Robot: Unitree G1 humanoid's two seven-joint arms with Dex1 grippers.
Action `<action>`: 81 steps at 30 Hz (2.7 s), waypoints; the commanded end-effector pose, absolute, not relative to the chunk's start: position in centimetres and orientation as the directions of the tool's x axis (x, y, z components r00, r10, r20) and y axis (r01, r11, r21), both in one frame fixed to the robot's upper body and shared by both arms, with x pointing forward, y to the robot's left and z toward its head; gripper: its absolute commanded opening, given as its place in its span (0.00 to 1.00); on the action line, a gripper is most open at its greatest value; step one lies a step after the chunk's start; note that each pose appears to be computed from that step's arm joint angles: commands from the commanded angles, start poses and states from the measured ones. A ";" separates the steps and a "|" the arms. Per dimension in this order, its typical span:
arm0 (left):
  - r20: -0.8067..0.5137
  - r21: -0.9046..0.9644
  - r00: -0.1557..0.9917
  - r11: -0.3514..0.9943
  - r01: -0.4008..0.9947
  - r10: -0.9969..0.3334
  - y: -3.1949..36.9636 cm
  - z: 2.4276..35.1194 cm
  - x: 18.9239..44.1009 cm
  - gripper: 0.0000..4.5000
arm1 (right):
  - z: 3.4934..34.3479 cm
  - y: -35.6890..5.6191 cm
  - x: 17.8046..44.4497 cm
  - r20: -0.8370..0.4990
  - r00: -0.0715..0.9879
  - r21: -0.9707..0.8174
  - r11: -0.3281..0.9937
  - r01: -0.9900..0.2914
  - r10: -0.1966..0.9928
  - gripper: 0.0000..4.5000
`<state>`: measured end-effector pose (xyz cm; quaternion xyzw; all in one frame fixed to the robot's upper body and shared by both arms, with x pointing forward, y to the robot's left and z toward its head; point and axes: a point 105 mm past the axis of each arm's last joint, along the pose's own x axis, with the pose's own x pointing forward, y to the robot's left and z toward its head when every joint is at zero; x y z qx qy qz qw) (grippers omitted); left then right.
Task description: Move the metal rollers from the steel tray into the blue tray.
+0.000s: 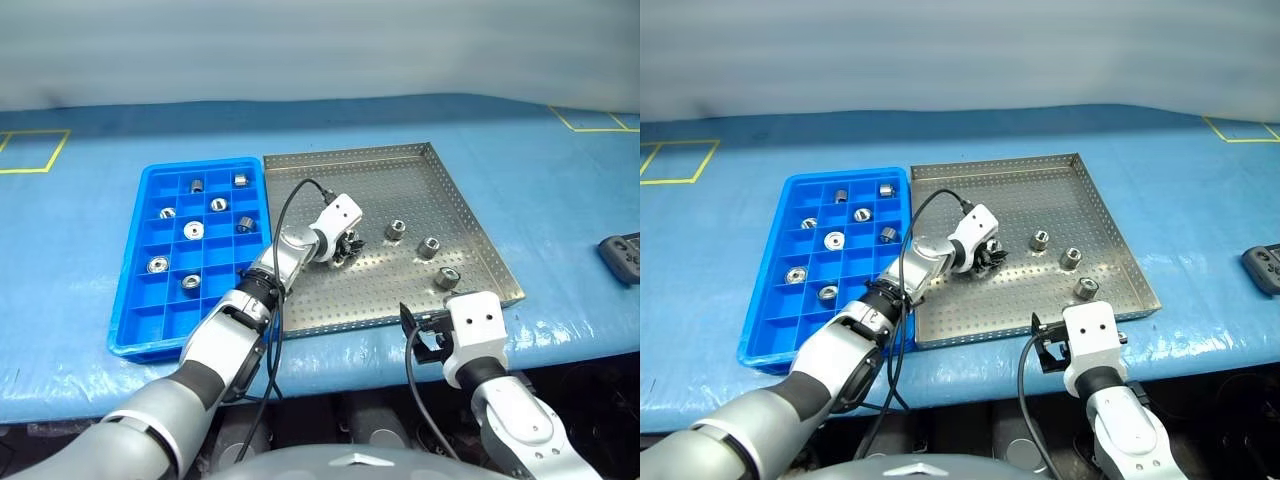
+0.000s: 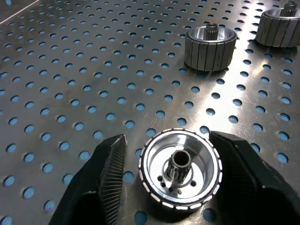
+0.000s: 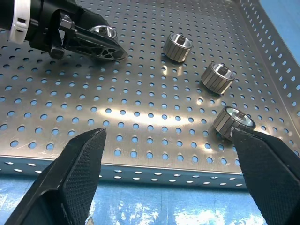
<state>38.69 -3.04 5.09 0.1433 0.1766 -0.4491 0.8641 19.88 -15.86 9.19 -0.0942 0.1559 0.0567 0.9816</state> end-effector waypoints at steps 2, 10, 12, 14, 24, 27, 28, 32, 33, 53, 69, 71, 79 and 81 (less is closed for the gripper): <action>-0.329 0.111 0.543 0.539 0.835 -0.773 -3.3 8.6 39.2 0.38 | 10.6 -15.3 20.1 -0.269 0.956 -0.167 0.973 -0.161 0.112 1.00; -0.108 0.072 0.586 0.582 0.810 -0.803 0.3 15.2 38.3 0.38 | 11.4 -13.7 22.1 -0.250 0.942 -0.171 0.948 -0.270 0.223 1.00; -0.053 0.074 0.611 0.607 0.791 -0.790 2.3 16.8 37.5 0.38 | 11.7 -12.7 23.1 -0.244 0.925 -0.181 0.923 -0.339 0.292 1.00; -0.024 0.100 0.641 0.636 0.765 -0.767 4.3 17.8 36.5 0.38 | 12.0 -11.6 24.1 -0.242 0.901 -0.197 0.891 -0.410 0.361 1.00; -0.046 0.223 0.827 0.801 0.555 -0.560 12.9 18.2 31.7 0.38 | 13.2 -6.1 27.9 -0.215 0.753 -0.226 0.719 -0.658 0.622 1.00; -0.071 0.227 0.872 0.844 0.487 -0.484 14.9 17.4 29.9 0.38 | 13.1 -4.1 28.4 -0.206 0.694 -0.211 0.661 -0.720 0.690 1.00; -0.086 0.216 0.881 0.854 0.473 -0.466 15.3 17.0 29.4 0.38 | 13.0 -3.6 28.4 -0.206 0.677 -0.209 0.644 -0.736 0.707 1.00; -0.177 0.225 0.909 0.884 0.410 -0.376 17.2 14.9 27.3 0.38 | 12.4 -1.9 28.3 -0.215 0.614 -0.196 0.582 -0.789 0.760 1.00; -0.192 0.224 0.914 0.891 0.395 -0.357 17.6 14.6 27.0 0.38 | 12.3 -1.6 28.2 -0.215 0.601 -0.193 0.570 -0.799 0.770 1.00; -0.382 0.124 0.885 0.935 0.334 -0.265 19.2 9.5 25.7 0.38 | 11.5 -0.4 26.2 -0.234 0.511 -0.156 0.487 -0.859 0.827 1.00; -0.419 0.121 0.861 0.922 0.367 -0.288 18.7 9.0 26.5 0.38 | 11.2 -0.8 26.0 -0.241 0.537 -0.144 0.517 -0.844 0.809 1.00; -0.426 0.118 0.860 0.924 0.363 -0.283 18.9 9.0 26.4 0.38 | 11.1 -0.9 26.0 -0.240 0.545 -0.141 0.527 -0.838 0.803 1.00; -0.328 0.088 0.882 0.919 0.385 -0.338 18.0 11.0 26.9 0.96 | 11.3 -1.7 25.9 -0.238 0.568 -0.141 0.551 -0.823 0.788 1.00; -0.237 0.044 0.884 0.904 0.425 -0.404 16.8 12.6 27.3 0.99 | 11.5 -2.3 25.9 -0.236 0.592 -0.148 0.573 -0.806 0.771 1.00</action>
